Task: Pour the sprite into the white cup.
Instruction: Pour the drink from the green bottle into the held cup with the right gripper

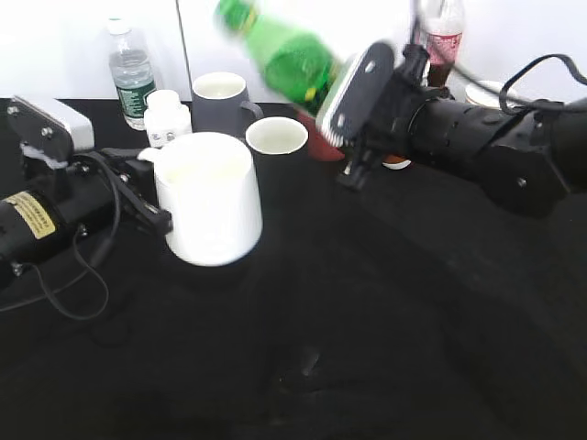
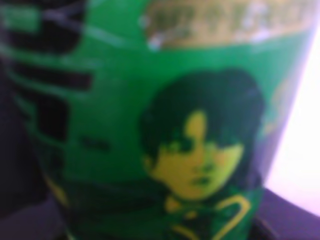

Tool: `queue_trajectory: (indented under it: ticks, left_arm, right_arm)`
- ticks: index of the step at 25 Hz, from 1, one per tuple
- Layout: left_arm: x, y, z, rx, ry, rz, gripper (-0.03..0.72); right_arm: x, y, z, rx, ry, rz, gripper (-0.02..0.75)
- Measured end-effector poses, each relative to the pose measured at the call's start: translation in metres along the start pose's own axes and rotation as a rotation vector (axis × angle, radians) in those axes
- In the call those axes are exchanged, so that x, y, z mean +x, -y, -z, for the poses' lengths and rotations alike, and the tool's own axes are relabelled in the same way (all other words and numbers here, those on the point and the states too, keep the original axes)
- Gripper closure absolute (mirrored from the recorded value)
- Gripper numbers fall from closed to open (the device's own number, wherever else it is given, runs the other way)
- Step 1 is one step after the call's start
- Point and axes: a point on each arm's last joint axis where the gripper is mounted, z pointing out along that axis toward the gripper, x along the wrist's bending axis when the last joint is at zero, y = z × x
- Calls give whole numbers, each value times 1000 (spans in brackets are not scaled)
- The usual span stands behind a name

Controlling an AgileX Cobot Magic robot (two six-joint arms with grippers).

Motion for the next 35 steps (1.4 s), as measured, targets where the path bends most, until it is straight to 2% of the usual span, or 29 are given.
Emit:
queue_trajectory:
  ticks: [6,14,19,25,35]
  left_arm:
    - [-3,0,0,4,32,-12,623]
    - [-1,0,0,2,14,-58,624]
    - [-1,0,0,2,6,-60,624]
    - [2,0,0,0,-27,-45,624]
    - [3,1,0,6,-38,-43,624]
  right_arm:
    - [-5,3,0,47,43,375,344]
    - [-15,2,1,76,148,611,359]
    - [-21,2,2,97,210,636,360]
    - [-22,1,2,102,226,711,360]
    - [-26,-1,3,102,272,731,362]
